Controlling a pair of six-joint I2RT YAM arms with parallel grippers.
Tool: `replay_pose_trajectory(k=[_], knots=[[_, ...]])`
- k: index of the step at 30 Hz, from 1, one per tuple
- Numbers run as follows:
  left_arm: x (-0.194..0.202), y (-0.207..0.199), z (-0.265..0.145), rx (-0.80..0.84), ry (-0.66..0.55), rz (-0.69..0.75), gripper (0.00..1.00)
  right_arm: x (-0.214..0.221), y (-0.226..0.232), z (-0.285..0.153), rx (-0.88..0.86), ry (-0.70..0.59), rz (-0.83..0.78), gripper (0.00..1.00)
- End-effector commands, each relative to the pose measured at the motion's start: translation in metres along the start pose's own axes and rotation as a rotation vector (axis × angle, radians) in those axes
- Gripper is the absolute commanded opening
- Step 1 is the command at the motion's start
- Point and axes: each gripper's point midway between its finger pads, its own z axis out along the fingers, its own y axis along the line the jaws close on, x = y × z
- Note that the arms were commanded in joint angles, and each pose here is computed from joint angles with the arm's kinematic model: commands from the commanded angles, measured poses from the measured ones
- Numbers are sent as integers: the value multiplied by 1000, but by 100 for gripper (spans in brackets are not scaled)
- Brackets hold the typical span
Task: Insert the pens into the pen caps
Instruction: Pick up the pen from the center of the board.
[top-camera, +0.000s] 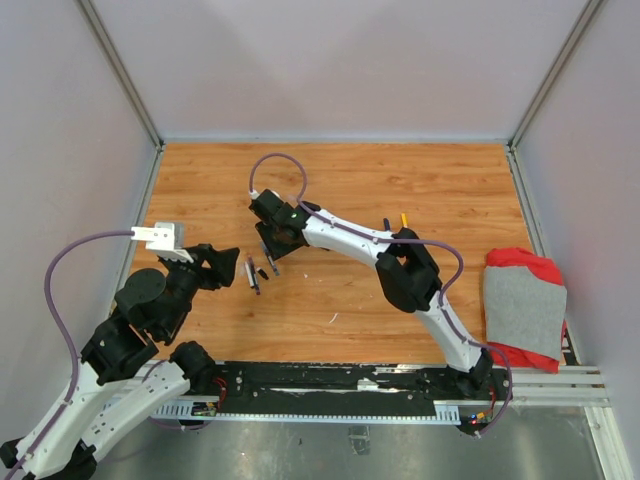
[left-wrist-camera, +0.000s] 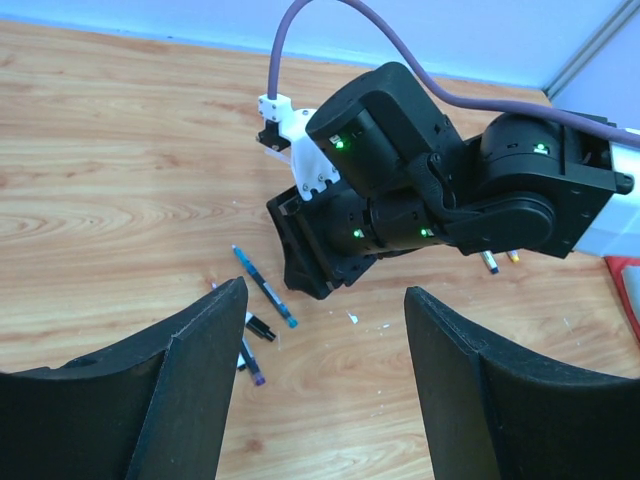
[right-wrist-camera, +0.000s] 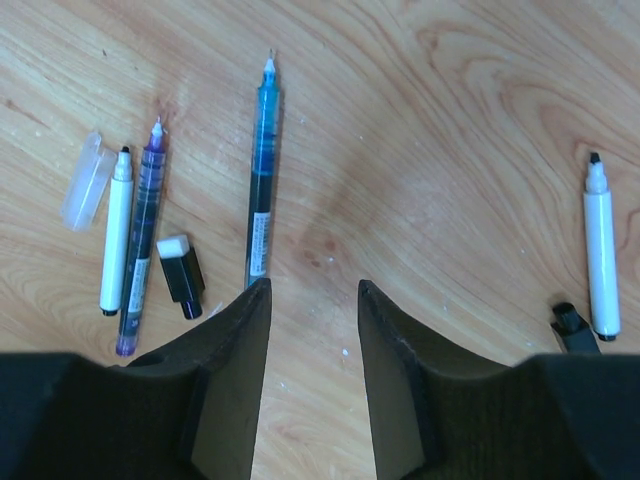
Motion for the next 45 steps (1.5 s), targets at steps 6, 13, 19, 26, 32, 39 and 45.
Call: replay_pose_trajectory(k=[6,13,19,26,32,39,45], knots=[[-5,4,0,-21,-30,-10,69,-2,26,7,-52,-3,12,41],[-5,4,0,-21,-30,-9,69,3,32,13,-53,6,5,40],[-5,4,0,-21,-31,-8,69,11,36,18,-50,22,-4,38],[-5,4,0,-20,-30,-8,69,20,39,25,-30,44,-26,37],[-6,5,-1,-23,-37,-12,69,27,33,29,8,70,-36,32],[-7,6,-2,-24,-42,-16,69,36,21,26,57,99,-45,16],[-9,6,-3,-24,-49,-23,69,33,9,3,86,52,-38,6]])
